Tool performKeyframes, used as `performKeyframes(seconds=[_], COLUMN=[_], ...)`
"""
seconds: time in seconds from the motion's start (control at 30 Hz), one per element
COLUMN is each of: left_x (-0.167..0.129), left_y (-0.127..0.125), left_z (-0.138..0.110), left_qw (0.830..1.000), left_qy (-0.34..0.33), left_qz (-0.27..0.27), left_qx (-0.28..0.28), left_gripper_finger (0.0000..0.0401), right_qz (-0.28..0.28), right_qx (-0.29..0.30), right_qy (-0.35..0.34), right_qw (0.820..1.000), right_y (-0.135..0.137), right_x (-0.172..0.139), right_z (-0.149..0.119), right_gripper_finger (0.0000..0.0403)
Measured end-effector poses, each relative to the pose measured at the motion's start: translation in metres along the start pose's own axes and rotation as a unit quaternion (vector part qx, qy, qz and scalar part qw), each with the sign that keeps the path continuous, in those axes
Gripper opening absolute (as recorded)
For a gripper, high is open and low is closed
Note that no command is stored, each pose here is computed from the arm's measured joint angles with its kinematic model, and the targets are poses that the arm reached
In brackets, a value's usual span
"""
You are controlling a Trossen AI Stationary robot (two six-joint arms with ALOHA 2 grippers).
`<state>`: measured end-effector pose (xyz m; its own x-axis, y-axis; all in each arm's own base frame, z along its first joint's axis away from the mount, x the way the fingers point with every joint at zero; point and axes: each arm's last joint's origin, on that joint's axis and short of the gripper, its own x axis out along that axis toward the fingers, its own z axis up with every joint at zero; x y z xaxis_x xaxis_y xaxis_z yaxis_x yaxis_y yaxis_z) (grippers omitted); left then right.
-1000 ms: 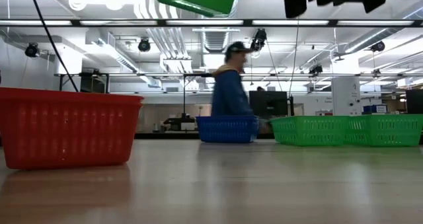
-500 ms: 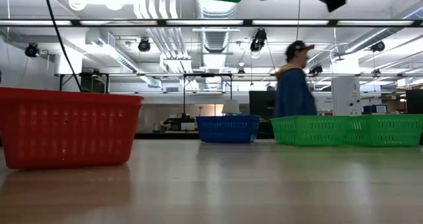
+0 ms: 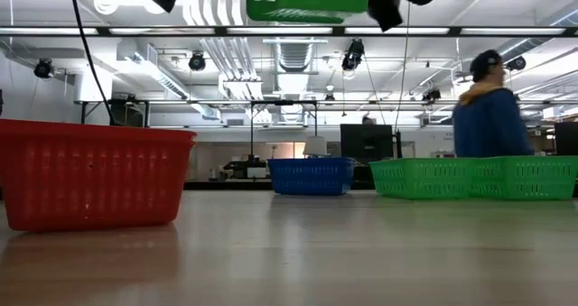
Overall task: Stack baskets by color
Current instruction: Stack the left green bin on top of the right green bin
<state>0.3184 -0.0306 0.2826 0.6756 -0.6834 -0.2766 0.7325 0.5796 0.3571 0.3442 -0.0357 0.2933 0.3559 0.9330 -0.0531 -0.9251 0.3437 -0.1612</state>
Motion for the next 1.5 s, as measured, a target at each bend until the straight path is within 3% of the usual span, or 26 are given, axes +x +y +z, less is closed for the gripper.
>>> performKeyframes(seconds=[0.3,0.73,0.9,1.27,1.5], left_x=[-0.004,-0.008,-0.008,-0.009,-0.021], left_y=[0.006,0.009,0.01,0.01,0.005], left_z=[-0.001,-0.003,-0.002,-0.004,-0.01], left_qw=[1.0,1.0,1.0,0.999,0.99], left_qy=[-0.01,-0.01,-0.014,-0.003,0.097], left_qz=[0.015,0.02,0.024,0.025,0.078], left_qx=[0.01,0.01,0.004,-0.021,-0.071], left_gripper_finger=[0.0,0.0,0.0004,0.0118,0.0162], right_qz=[0.056,0.066,0.068,0.059,0.055], right_qx=[-0.009,-0.041,-0.046,-0.03,-0.007], right_qy=[-0.025,-0.033,-0.034,-0.027,-0.029], right_qw=[0.998,0.996,0.996,0.997,0.998], right_y=[-0.017,-0.017,-0.016,-0.015,-0.015], right_x=[0.006,0.007,0.007,0.007,-0.004], right_z=[-0.019,-0.019,-0.018,-0.02,-0.02], right_gripper_finger=[0.0172,0.0022,0.0012,0.001,0.0009])
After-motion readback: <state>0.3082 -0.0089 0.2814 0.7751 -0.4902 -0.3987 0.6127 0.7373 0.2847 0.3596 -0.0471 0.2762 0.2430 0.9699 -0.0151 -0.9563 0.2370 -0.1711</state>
